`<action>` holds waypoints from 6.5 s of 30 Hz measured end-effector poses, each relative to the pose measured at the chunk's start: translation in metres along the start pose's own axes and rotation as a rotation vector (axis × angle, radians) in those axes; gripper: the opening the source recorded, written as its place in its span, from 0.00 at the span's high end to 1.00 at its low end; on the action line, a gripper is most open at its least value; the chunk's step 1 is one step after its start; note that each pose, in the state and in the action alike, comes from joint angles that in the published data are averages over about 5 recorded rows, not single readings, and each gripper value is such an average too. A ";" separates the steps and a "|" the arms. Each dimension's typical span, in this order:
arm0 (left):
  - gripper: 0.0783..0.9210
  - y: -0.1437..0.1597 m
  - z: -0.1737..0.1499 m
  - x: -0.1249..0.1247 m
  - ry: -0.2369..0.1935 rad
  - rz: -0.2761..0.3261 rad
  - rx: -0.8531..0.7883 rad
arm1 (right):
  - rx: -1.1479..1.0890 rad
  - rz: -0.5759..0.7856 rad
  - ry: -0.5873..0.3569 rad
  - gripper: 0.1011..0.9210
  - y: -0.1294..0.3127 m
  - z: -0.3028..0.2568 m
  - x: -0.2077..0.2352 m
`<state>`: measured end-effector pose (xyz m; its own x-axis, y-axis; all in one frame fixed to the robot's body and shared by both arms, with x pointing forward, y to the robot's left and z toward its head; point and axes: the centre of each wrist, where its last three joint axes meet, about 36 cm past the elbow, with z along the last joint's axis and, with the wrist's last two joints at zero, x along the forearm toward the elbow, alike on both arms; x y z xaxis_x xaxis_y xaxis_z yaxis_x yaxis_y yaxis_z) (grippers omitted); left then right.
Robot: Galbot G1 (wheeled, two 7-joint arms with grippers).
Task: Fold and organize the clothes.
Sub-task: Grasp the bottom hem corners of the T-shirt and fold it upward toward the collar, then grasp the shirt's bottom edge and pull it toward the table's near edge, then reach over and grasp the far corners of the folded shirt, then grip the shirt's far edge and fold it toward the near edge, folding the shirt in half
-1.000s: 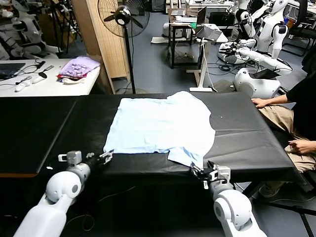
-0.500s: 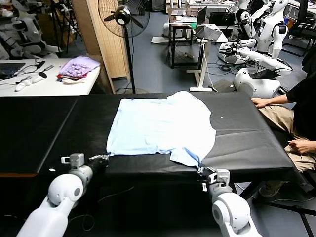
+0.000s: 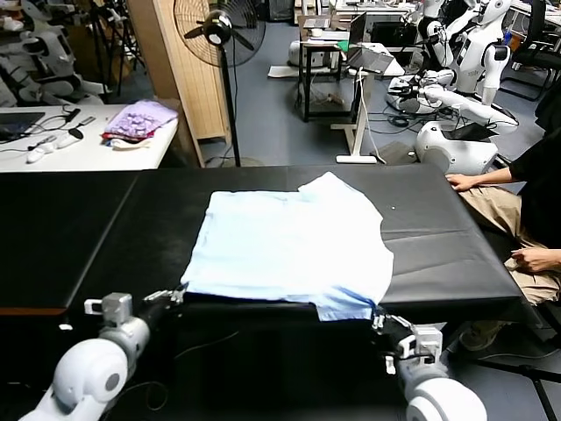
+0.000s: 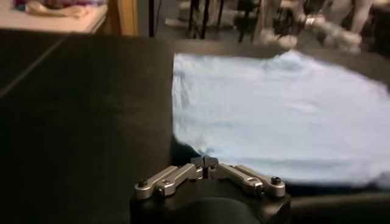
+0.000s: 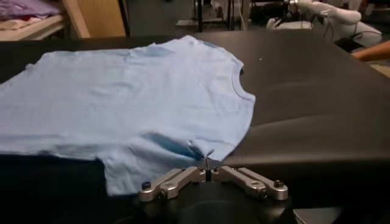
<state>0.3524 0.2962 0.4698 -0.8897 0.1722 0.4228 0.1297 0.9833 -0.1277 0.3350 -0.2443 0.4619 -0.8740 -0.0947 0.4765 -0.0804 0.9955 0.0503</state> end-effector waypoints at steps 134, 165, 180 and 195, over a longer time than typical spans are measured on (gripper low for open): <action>0.15 0.048 -0.126 -0.217 0.151 -0.128 -0.026 | 0.113 -0.027 -0.015 0.15 -0.010 -0.178 -0.295; 0.93 0.058 -0.095 -0.252 0.212 -0.067 -0.009 | 0.070 0.008 0.135 0.81 -0.007 -0.156 -0.349; 0.94 0.055 -0.100 -0.238 0.117 -0.073 -0.002 | 0.005 -0.070 -0.050 0.97 -0.020 -0.147 -0.325; 0.94 0.042 -0.102 -0.166 0.021 -0.053 -0.059 | -0.014 -0.074 -0.043 0.97 -0.051 -0.154 -0.225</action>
<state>0.5496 0.3150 0.4856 -0.8869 0.1203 0.4461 0.1088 0.9927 -0.0515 0.6094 -0.2745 0.4875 -0.8857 -0.1669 0.4333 -0.1387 0.9856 0.0963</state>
